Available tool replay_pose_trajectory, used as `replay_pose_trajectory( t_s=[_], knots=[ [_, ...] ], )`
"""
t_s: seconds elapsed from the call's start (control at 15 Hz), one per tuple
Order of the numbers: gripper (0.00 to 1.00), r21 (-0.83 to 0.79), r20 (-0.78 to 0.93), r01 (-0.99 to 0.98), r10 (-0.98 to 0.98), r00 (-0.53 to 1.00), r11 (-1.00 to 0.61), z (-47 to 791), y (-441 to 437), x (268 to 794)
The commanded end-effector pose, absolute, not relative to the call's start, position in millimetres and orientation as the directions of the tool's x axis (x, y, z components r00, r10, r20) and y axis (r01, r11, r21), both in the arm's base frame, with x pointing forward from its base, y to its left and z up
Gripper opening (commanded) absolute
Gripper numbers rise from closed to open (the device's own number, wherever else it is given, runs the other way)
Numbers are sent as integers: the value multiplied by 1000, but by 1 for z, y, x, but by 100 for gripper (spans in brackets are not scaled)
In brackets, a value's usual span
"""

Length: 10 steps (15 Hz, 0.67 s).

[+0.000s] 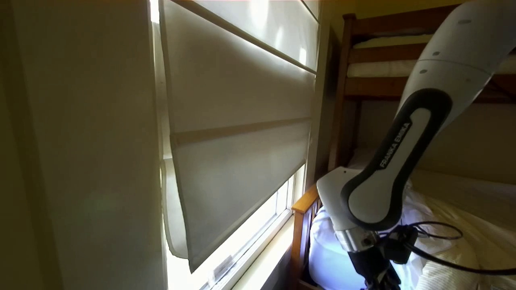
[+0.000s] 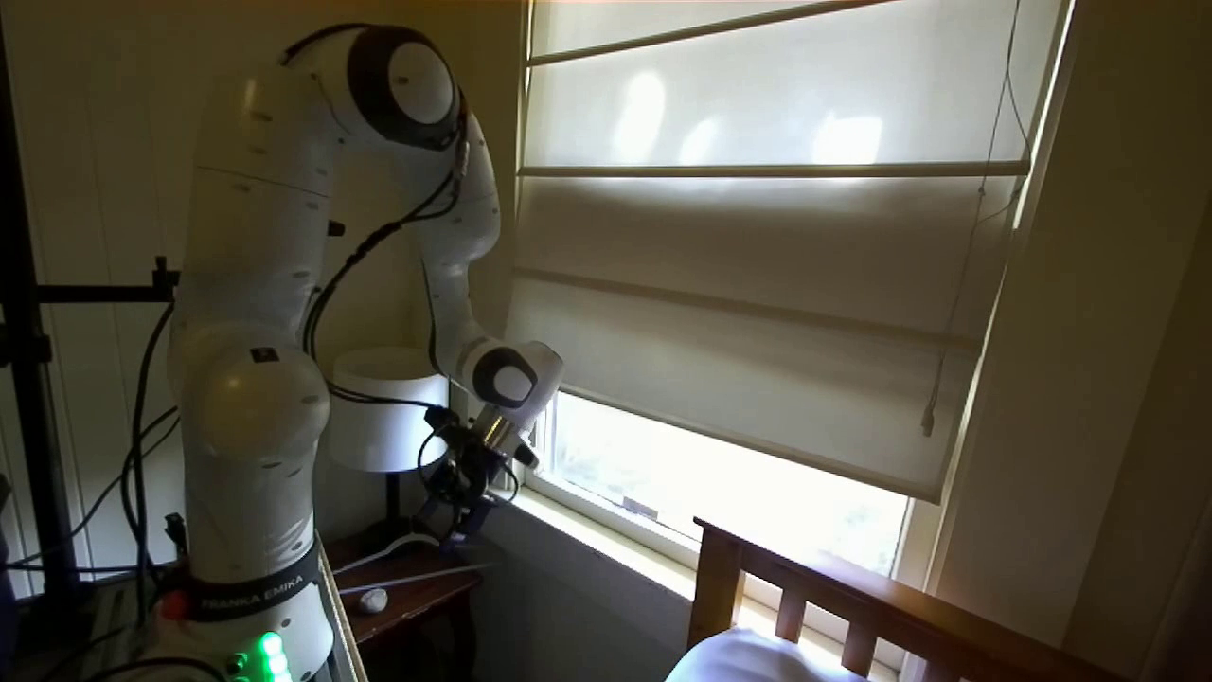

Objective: Push the table to the left

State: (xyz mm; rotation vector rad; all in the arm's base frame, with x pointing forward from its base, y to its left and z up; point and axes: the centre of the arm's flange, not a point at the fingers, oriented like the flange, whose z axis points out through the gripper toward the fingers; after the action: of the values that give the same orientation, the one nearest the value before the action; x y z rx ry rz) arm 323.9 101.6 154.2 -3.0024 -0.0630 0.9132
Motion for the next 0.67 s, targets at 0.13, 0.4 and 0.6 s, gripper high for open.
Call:
replay_pose_trajectory(
  t_s=[0.13, 0.4, 0.6],
  knots=[
    [100, -109, -637, 50, 108, 763, -993, 53, 114, 330],
    [100, -107, -662, 83, 133, 738, -991, 49, 115, 316],
    [100, -127, -685, 90, 154, 712, -988, 28, 122, 319]
  ],
)
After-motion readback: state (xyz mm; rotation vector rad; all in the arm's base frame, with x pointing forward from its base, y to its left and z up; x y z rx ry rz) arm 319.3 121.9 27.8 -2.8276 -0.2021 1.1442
